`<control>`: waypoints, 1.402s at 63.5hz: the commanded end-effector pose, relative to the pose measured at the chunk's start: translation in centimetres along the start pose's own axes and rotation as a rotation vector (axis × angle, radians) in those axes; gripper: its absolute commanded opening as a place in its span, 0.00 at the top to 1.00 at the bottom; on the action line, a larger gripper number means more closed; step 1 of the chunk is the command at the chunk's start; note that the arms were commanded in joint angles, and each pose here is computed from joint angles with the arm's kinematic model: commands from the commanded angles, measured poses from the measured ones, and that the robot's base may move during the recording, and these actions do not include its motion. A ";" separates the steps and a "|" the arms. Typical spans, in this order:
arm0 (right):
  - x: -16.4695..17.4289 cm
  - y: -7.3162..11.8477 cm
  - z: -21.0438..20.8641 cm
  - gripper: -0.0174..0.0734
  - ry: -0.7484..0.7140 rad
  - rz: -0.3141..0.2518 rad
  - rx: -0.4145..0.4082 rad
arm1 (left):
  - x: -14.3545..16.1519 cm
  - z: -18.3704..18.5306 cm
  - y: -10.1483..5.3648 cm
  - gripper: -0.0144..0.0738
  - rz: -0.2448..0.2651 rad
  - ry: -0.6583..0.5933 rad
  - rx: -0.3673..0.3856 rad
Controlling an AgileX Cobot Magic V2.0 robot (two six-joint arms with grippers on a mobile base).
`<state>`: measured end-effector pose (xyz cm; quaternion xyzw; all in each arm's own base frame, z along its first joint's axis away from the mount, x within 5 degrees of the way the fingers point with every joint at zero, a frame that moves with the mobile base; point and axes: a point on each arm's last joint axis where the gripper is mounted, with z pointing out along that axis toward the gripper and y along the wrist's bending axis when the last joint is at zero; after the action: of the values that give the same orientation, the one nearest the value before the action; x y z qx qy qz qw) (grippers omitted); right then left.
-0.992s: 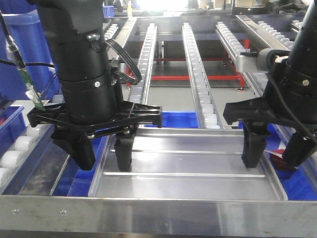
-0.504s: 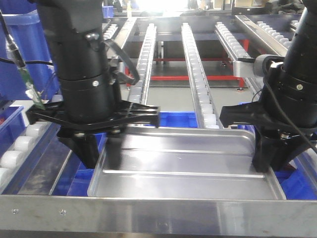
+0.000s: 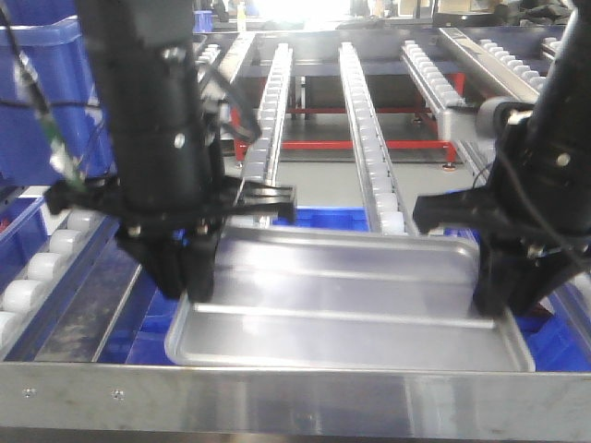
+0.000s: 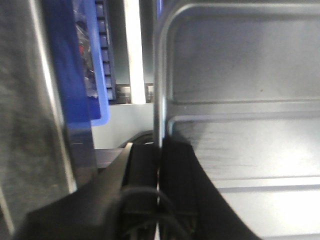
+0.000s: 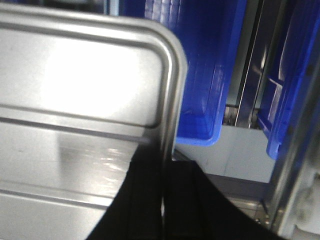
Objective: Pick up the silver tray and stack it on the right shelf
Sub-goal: 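Lift the silver tray up off the shelf with both grippers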
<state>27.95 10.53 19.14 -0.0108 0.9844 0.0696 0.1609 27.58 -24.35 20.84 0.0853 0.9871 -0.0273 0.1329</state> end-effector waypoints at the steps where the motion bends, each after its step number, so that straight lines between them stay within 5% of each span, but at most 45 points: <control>1: -1.1 0.2 -4.0 0.75 -0.153 -0.050 -0.024 | -1.3 -4.3 -0.4 0.94 0.030 -0.113 0.018; 18: -1.8 0.2 -12.2 0.75 -0.320 -0.096 -0.022 | -1.1 -11.2 -1.7 0.94 0.072 -0.306 0.025; 48: 2.2 -1.0 -21.1 0.75 -0.487 -0.087 -0.064 | 3.4 -21.3 0.0 0.94 0.107 -0.495 0.129; 77: 2.8 -1.2 -21.7 0.75 -0.486 -0.085 -0.063 | 3.8 -22.2 0.5 0.94 0.112 -0.520 0.142; 89: 3.1 -1.3 -21.5 0.75 -0.452 -0.084 -0.051 | 4.5 -21.9 1.0 0.94 0.095 -0.438 0.089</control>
<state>18.40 6.67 36.59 -0.0256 0.9344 0.1045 0.3394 18.30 -22.38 38.99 0.1319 0.9323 -0.1008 0.3213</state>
